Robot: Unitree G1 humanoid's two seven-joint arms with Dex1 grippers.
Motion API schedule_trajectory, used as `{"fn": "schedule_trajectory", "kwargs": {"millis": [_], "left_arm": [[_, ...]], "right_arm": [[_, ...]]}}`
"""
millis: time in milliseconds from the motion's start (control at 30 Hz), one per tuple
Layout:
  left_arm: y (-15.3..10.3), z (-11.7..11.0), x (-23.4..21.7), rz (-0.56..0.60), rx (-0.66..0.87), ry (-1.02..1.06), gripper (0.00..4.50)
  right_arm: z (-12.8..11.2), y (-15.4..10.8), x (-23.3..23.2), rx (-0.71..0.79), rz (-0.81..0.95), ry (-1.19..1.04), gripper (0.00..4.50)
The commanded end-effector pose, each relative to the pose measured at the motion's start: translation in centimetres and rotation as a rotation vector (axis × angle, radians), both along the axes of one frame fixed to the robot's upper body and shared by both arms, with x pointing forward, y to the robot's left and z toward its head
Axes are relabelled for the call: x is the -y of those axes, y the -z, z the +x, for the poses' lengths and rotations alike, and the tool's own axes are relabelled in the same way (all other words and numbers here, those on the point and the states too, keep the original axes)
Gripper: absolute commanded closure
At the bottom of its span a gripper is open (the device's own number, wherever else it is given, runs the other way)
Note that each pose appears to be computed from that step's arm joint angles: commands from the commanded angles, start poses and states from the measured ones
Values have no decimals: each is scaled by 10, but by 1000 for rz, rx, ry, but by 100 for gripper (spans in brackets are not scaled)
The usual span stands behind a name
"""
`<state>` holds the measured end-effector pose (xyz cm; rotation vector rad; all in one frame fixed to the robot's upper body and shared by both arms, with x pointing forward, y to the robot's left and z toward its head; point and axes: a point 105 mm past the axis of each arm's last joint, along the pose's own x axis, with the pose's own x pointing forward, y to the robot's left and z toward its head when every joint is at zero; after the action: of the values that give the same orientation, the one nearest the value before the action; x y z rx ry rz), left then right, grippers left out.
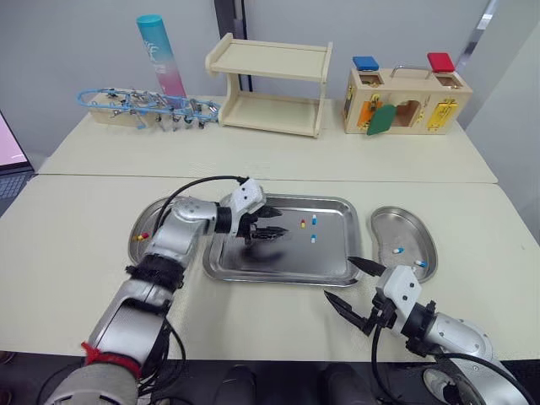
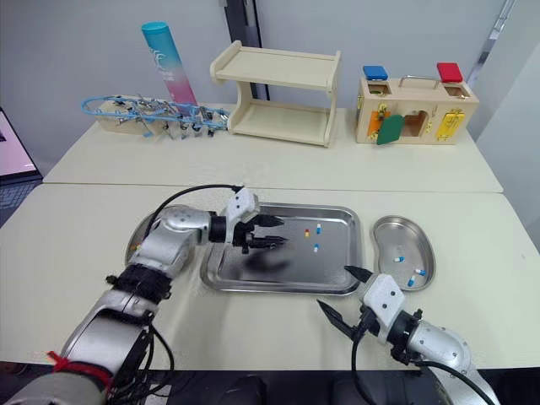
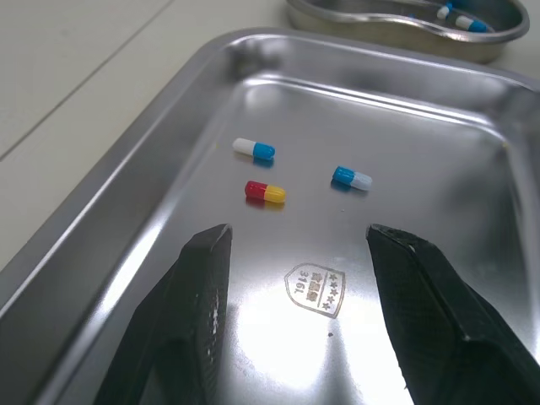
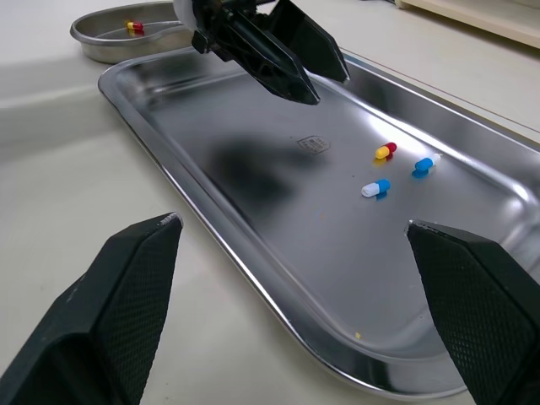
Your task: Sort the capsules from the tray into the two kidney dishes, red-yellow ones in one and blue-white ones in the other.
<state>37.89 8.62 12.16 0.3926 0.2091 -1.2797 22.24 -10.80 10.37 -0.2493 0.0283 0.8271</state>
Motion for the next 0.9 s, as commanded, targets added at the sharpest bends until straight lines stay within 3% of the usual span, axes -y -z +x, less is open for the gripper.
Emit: {"fn": "schedule_trajectory", "kwargs": {"millis": [33,400,900], "left_arm": [[-2,9,11,15,28,27,191],[8,21,35,56,26,21,191],[21,19,51,110,27,42,191]], "right_arm": [[-4,-13,-4,44,16,3,0],[-15,-12,-4,19,17,39,0],[-24,-13,-4,0,21,74,0]]}}
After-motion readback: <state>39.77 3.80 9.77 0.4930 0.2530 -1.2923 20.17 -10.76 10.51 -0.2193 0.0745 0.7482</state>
